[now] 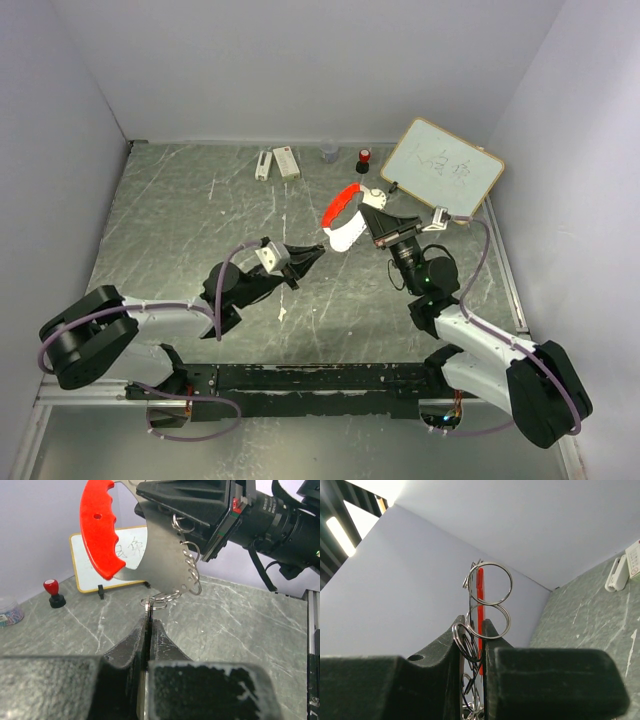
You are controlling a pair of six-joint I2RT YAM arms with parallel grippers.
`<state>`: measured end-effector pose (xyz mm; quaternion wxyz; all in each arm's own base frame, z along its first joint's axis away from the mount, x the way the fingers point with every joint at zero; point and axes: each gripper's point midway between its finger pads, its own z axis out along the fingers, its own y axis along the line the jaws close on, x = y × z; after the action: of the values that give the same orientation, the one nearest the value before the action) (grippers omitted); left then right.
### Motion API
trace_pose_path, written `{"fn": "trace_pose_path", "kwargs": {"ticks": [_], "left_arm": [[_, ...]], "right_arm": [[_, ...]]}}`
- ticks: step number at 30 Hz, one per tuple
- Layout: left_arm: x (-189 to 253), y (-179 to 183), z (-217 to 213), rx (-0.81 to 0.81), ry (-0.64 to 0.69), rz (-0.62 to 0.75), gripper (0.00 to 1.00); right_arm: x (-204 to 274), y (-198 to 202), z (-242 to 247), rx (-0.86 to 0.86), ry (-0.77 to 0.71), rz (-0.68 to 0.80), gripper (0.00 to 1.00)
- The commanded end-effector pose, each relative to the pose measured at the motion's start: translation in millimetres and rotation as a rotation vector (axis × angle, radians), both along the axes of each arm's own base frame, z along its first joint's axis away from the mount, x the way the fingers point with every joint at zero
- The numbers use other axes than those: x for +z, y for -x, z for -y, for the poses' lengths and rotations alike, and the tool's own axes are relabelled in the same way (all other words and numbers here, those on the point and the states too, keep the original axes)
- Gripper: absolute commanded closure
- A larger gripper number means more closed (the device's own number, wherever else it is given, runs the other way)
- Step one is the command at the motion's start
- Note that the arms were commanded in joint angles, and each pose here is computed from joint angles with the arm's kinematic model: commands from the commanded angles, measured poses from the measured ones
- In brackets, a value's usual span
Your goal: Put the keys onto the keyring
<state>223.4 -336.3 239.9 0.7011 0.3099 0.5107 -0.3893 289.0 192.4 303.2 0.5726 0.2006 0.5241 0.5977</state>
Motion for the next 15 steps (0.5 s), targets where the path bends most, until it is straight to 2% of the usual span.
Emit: {"fn": "trace_pose_path", "kwargs": {"ticks": [1, 15], "left_arm": [[21, -7, -3, 0.048, 0.015, 0.029, 0.93], [44, -27, 12, 0.082, -0.211, 0.015, 0.93]], "right_arm": [[7, -2, 19, -0.06, -0.026, 0.025, 1.0], [-24, -6, 20, -0.044, 0.007, -0.026, 1.0]]}}
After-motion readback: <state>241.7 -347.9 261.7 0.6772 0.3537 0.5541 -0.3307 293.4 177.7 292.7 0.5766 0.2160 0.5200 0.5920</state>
